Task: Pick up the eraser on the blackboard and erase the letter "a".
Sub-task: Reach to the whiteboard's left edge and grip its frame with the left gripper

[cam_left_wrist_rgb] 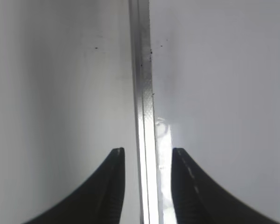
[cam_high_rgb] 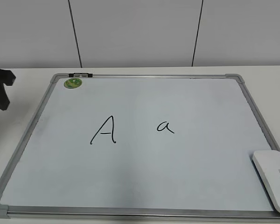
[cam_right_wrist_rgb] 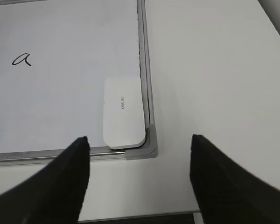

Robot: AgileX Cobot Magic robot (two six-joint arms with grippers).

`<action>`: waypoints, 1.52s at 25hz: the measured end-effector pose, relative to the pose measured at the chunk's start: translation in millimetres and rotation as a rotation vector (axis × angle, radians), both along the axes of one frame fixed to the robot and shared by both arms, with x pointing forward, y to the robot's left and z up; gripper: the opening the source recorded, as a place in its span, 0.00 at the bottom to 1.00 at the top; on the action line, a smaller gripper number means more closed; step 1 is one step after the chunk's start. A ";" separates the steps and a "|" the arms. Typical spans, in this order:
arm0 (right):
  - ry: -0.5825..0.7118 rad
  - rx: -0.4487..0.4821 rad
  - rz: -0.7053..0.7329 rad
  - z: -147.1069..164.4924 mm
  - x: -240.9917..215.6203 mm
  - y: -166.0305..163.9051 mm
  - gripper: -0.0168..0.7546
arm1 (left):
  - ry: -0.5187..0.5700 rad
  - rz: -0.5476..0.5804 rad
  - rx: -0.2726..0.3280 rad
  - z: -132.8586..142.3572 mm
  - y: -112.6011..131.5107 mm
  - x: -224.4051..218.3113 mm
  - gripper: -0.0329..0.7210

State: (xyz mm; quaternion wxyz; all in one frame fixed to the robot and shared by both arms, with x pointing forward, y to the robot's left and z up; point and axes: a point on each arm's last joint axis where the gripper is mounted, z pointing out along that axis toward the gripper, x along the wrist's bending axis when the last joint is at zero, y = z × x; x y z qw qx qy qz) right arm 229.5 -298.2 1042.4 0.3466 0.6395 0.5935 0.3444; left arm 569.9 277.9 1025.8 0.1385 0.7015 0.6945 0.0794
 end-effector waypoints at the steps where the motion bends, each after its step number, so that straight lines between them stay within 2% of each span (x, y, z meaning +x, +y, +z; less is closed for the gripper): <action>1: 0.000 0.000 0.000 0.0 0.0 0.0 0.67 | 0.019 -0.010 0.001 -5.4 -3.5 6.7 0.37; 7: 0.000 0.000 0.000 0.0 0.0 0.0 0.67 | 0.096 -0.039 0.006 -33.7 -15.4 35.8 0.36; 11: 0.000 0.000 0.000 0.0 0.0 0.0 0.67 | 0.123 -0.012 0.028 -46.1 -14.3 50.6 0.37; 16: 0.000 0.000 0.000 0.0 0.0 0.0 0.67 | 0.130 -0.007 0.036 -54.0 -14.5 62.1 0.36; 26: 0.000 0.000 0.000 0.0 0.0 0.0 0.67 | 0.220 -0.010 0.048 -92.4 -14.9 70.8 0.37; 38: 0.000 0.000 0.000 0.0 0.0 0.0 0.67 | 0.234 -0.007 0.071 -108.9 -13.8 80.9 0.37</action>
